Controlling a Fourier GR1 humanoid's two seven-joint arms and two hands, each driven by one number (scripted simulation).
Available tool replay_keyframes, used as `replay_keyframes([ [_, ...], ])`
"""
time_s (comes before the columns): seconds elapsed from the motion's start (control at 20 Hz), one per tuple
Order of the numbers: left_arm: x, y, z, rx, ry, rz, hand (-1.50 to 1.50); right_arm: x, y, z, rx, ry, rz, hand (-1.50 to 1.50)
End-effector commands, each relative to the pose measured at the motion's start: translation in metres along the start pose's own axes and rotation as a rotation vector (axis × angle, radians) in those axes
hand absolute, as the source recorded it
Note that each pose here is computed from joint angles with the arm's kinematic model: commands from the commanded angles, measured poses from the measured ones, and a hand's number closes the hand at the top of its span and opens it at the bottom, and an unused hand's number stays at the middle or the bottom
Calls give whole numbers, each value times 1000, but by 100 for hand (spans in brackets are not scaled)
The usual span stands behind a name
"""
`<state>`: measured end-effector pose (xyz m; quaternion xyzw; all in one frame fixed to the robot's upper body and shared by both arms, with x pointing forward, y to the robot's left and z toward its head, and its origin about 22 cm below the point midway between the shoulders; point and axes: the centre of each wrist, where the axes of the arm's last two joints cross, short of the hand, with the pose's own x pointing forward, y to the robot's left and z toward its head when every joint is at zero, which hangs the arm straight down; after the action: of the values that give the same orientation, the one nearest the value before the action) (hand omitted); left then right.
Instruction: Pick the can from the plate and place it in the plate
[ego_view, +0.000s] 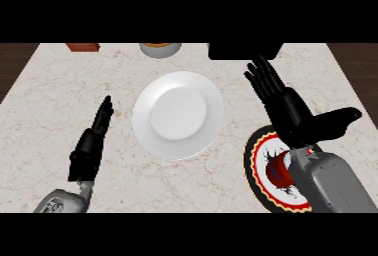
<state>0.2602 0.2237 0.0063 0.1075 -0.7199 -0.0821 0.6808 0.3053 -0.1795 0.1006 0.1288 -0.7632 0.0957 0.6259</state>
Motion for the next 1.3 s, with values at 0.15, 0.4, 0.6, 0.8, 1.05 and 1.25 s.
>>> replay_keyframes([
  [0.15, -19, 63, 13, 87, 17, -177, 0, 12, -44, 27, -445, -107, -258, -150],
  [0.4, -41, 90, 38, 120, 120, -244, 0, -12, -103, 83, -978, -99, 110, -150],
  [0.6, -43, 108, 48, 113, 121, -243, 0, -14, -54, 105, -1182, -253, 53, -150],
  [0.8, -40, 109, 39, 87, 99, -218, 0, 6, -8, 141, -1196, -318, 46, -150],
  [1.05, -36, 105, 50, 70, 89, -235, 0, 16, 14, 188, -984, -74, 118, -150],
  [1.25, -37, 114, 47, 71, 88, -221, 0, 18, -2, 212, -870, 144, 288, -150],
])
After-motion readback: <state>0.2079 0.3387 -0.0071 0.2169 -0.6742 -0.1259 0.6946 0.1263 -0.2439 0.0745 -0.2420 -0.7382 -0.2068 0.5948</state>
